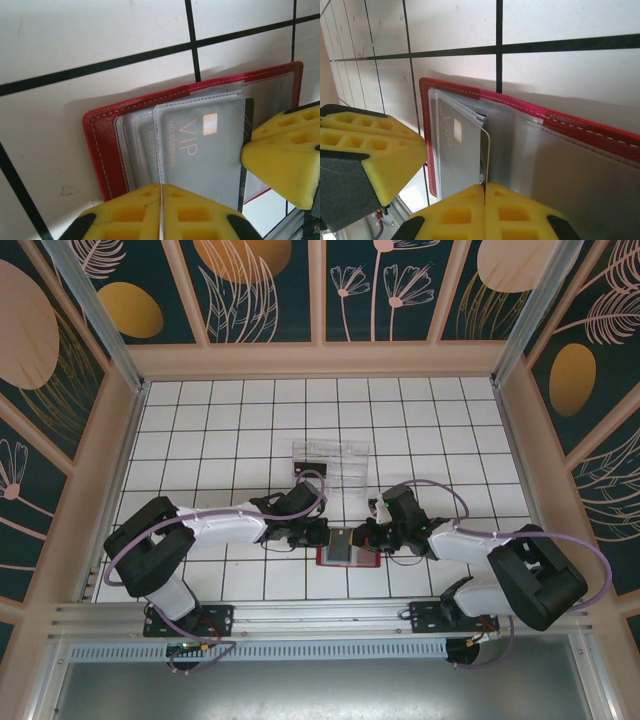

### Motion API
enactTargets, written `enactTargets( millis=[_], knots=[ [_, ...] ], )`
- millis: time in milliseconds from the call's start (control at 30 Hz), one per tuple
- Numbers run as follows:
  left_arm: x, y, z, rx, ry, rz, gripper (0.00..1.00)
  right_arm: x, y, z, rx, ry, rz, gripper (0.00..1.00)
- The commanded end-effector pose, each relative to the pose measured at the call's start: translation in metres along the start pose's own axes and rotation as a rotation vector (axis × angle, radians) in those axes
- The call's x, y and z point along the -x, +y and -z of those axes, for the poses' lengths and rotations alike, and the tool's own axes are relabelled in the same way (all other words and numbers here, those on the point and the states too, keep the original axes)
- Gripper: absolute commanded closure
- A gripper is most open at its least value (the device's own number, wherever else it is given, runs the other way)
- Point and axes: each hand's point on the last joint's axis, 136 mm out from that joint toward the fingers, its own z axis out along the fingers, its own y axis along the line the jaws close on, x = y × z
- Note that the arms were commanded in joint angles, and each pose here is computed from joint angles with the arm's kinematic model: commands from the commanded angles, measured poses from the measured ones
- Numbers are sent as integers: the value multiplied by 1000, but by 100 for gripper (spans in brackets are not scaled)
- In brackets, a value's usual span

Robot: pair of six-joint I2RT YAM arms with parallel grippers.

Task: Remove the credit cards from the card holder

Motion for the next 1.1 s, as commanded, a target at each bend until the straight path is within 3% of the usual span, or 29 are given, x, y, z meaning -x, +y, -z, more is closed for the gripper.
enactTargets(
  millis=[0,300,1067],
  knots=[
    [2,-3,-3,-12,11,7,86,5,5,0,12,-5,25,98],
    [3,7,-6,61,22,4,76,3,4,-1,11,4,23,98],
    [-15,50,-21,242,104,1,82,5,-4,4,-47,-22,16,100]
  ],
)
